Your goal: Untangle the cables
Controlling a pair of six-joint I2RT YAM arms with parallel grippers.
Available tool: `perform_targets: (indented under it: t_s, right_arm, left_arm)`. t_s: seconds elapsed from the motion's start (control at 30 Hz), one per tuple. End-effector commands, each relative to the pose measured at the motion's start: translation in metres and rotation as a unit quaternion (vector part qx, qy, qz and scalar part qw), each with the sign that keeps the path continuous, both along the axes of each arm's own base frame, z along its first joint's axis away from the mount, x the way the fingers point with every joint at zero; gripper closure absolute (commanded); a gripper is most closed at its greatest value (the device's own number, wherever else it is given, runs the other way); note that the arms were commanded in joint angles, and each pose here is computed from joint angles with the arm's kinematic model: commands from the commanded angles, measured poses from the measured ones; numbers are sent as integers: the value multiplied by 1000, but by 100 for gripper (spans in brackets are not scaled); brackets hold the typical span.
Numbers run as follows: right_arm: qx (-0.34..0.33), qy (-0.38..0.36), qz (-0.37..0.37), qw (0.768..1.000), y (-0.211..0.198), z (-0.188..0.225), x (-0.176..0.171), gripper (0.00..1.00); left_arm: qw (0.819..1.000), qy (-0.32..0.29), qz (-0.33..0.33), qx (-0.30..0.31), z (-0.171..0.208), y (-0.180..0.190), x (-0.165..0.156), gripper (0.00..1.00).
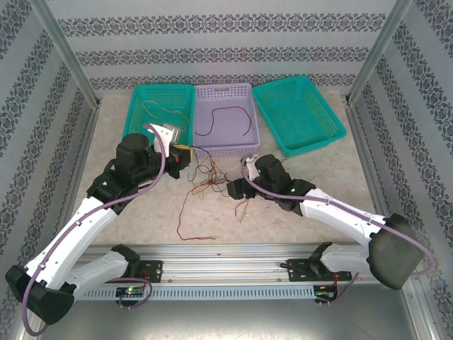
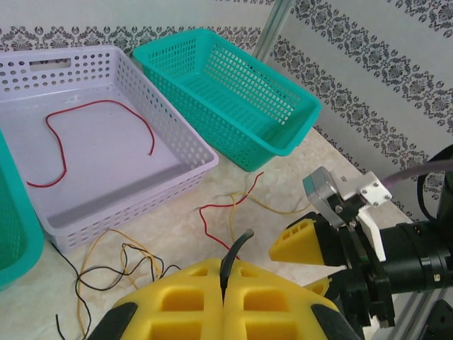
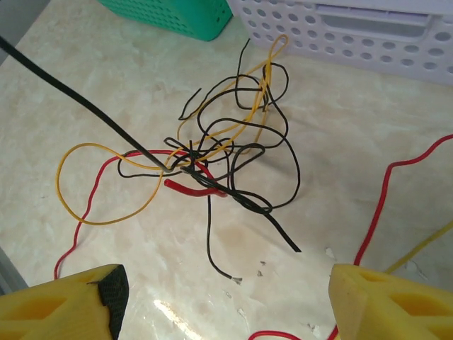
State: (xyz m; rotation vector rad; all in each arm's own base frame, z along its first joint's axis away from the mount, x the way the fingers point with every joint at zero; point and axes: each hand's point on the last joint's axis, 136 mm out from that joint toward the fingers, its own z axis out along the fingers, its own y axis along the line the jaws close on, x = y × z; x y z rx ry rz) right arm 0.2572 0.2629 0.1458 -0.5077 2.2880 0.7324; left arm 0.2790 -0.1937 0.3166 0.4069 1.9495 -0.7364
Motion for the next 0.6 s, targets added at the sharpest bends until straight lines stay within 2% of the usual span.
perform_targets:
  t_s: [0.0,0.2,0.33,0.47,0.57]
  right_arm:
    - [9,-68,0,998,18,14,15,25]
    - [16,-69,12,997,41,6,28,27]
    - [-18,-59,5,998,43,-8,37,32]
    - [-25,-65,-4,998,42,-12,42,40]
    - [-27,-68,-6,997,43,-13,45,56]
  left_arm:
    - [999,-26,-12,-20,14,-4,-2,100]
    - [1000,-23,-12,-17,11,-5,-1,100]
    - [1000,-24,-10,-15,10,-4,-1,100]
    - [999,-27,-12,-17,12,-4,-1,100]
    - [999,-26,-14,-16,11,-5,-1,100]
